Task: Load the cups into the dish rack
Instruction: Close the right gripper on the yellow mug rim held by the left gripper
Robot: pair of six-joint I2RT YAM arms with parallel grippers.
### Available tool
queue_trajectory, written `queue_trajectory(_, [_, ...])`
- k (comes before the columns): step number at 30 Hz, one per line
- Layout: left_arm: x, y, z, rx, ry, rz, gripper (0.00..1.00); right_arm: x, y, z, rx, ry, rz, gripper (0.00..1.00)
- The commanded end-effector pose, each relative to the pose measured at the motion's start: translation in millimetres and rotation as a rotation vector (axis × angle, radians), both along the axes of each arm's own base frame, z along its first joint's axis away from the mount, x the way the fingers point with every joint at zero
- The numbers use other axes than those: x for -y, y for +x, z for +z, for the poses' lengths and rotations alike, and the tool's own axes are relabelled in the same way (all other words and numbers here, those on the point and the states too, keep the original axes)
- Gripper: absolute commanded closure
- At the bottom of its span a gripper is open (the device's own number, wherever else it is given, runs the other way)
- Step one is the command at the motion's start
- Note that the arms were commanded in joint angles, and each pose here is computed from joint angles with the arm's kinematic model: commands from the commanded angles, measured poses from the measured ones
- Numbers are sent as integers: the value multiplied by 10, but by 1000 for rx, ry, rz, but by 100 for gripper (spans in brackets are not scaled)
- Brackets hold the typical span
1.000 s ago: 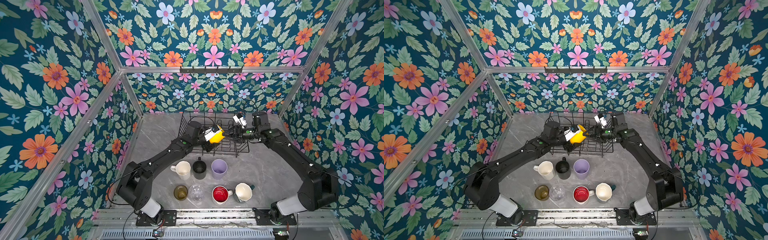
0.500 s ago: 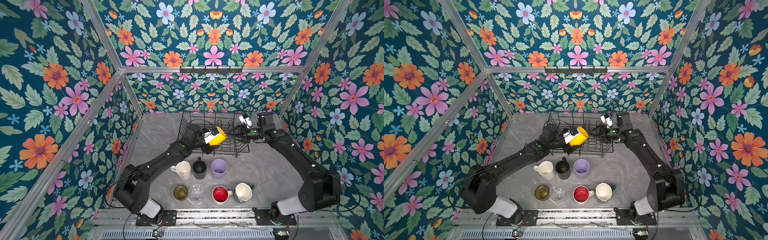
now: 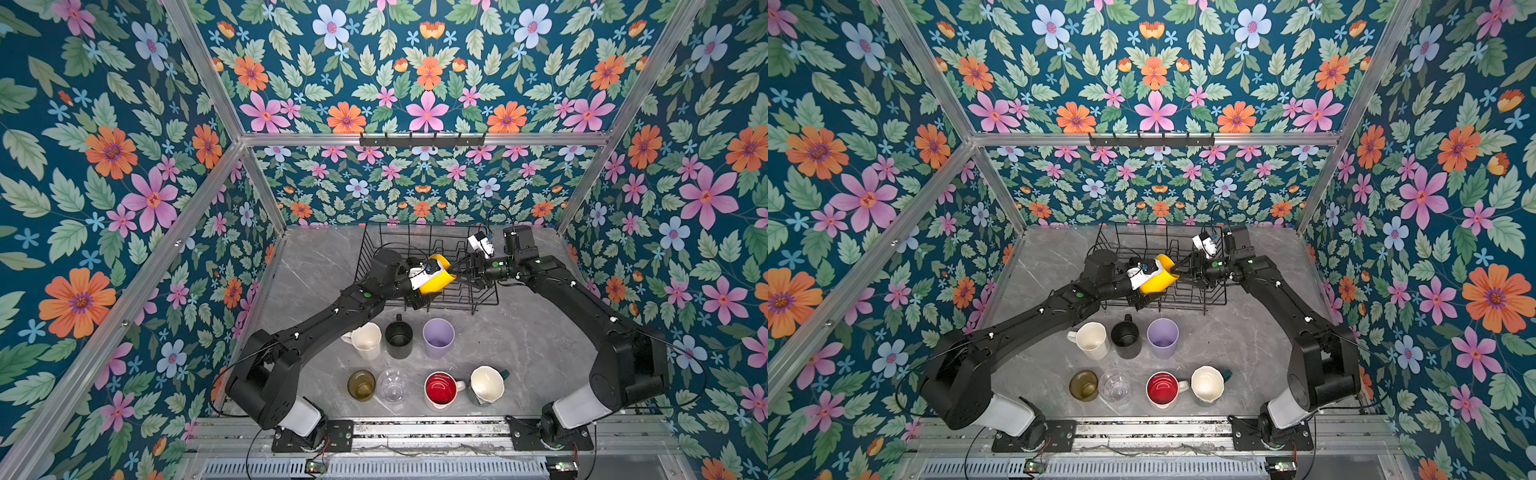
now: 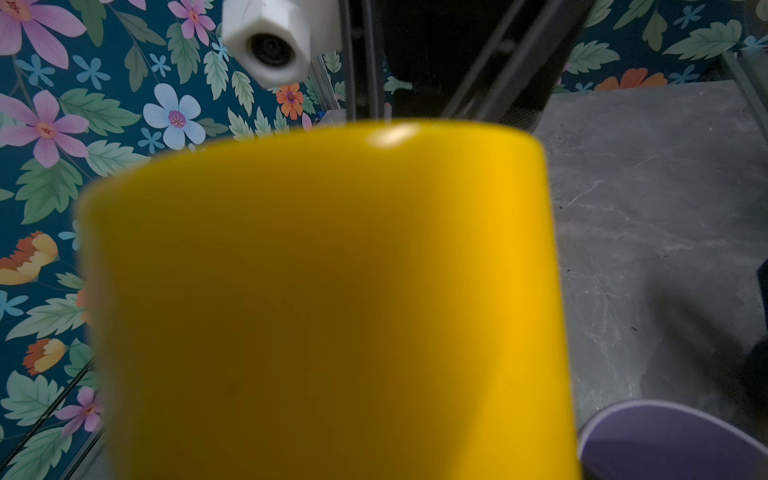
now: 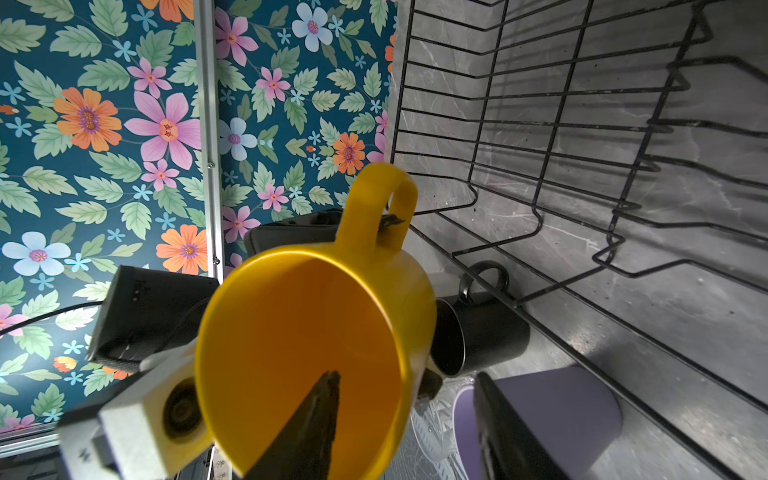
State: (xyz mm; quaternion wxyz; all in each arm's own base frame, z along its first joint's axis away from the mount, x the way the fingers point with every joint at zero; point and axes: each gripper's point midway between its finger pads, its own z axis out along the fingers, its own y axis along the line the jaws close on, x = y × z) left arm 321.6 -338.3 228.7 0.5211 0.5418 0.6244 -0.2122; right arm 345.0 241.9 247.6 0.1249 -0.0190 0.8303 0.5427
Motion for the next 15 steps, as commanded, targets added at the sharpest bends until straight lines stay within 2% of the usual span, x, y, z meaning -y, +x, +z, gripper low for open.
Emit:
queue_trajectory(1, [57,24,222,83,-55,-20,98,-72,-25,-2,8,8,29,53])
queue_trajectory(3, [62,16,212,86,-52,-22,98,-96,-32,-23,0,9,38,59])
queue_trajectory(12, [62,1,255,129,-68,-22,94,-136,-68,-50,-27,35,59,99])
queue_trajectory(15, [53,10,284,142,-80,-14,91,-145,-89,-56,-33,43,62,100])
